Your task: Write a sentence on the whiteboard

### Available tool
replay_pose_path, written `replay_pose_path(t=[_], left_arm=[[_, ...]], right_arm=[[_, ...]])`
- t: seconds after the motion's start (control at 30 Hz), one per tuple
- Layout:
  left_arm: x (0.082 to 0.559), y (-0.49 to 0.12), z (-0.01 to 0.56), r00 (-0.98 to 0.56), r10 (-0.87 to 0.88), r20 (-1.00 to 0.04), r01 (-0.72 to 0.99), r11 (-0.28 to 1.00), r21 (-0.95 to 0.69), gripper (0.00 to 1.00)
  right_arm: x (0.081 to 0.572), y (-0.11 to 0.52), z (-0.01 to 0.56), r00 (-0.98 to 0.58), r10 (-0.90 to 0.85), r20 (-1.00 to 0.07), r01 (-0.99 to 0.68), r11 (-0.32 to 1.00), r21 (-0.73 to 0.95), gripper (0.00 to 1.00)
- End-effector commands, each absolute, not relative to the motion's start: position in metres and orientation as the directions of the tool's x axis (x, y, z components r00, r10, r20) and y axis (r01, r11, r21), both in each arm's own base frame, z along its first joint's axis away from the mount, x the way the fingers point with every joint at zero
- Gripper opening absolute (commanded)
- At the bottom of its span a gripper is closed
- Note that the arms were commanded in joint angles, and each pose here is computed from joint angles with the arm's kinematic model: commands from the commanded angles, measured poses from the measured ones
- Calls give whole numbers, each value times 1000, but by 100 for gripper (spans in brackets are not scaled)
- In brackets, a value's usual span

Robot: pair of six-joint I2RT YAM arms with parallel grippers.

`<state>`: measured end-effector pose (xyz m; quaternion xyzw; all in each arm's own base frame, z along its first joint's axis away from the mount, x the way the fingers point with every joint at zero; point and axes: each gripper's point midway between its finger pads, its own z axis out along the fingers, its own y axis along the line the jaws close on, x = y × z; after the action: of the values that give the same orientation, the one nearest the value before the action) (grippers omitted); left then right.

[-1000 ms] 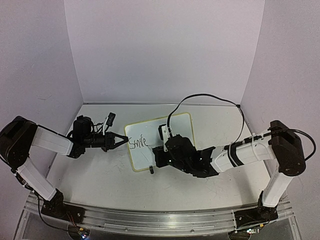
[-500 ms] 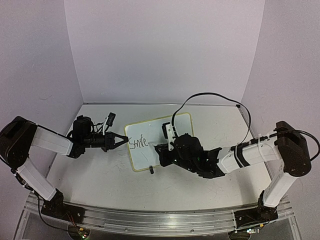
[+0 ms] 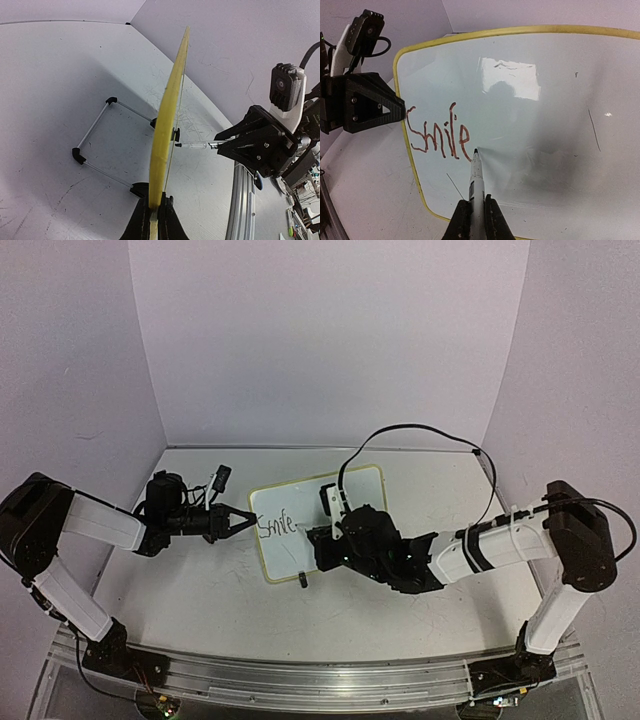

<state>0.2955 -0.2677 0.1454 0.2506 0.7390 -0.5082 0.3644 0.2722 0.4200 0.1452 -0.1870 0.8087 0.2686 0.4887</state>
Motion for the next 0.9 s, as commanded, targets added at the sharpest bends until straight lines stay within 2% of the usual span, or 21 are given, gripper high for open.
replay_pose_path(t=[0.0, 0.87], left_arm=[[289, -271, 152, -617, 17, -787, 747, 328, -578, 0], [288, -271, 152, -617, 18, -787, 747, 327, -579, 0]], right_arm=[[275, 419, 153, -444, -20, -896, -554, 792, 257, 0], [289, 406, 135, -470, -40, -882, -451, 870, 201, 0]])
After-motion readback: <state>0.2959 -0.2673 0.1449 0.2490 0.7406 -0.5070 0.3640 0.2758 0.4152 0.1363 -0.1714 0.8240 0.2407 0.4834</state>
